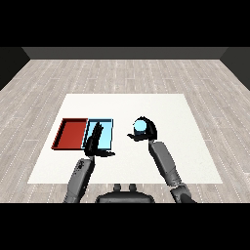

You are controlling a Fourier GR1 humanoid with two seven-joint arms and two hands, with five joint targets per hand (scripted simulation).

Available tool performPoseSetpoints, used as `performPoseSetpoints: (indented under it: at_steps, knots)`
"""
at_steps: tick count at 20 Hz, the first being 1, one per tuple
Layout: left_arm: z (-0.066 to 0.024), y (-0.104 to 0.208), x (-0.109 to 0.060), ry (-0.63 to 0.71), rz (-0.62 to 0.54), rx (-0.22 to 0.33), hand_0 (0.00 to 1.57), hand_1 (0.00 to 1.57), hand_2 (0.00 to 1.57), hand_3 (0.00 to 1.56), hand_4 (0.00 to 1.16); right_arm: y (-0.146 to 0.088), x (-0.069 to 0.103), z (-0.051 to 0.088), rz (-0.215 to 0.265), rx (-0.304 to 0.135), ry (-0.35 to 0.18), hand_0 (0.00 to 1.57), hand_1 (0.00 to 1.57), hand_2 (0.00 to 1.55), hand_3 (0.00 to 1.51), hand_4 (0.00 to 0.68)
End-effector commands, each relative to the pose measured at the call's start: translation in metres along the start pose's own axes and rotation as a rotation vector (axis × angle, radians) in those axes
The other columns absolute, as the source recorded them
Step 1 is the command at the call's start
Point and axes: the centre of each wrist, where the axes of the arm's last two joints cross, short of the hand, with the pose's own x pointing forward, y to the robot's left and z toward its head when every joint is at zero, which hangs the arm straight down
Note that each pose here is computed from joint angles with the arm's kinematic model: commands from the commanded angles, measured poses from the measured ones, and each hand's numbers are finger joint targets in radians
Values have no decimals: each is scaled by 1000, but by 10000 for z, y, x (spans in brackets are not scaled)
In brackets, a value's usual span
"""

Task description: Pick the blue can and put it in the blue box

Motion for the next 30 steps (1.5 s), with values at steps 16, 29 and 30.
performPoseSetpoints:
  at_steps: [16,29,30]
  knots:
    - [-364,-524,-210,75,11,-45,0,0,0,0,0,332,70,166,-22,59,-45,1407,1407,1445,1408,665]
    - [-296,-748,-436,148,9,-82,0,0,0,0,0,600,326,90,-33,111,-69,1399,1399,1444,1407,666]
    - [-348,-624,-464,147,1,-87,0,0,0,0,0,475,426,129,-18,117,-66,1390,1390,1438,1401,659]
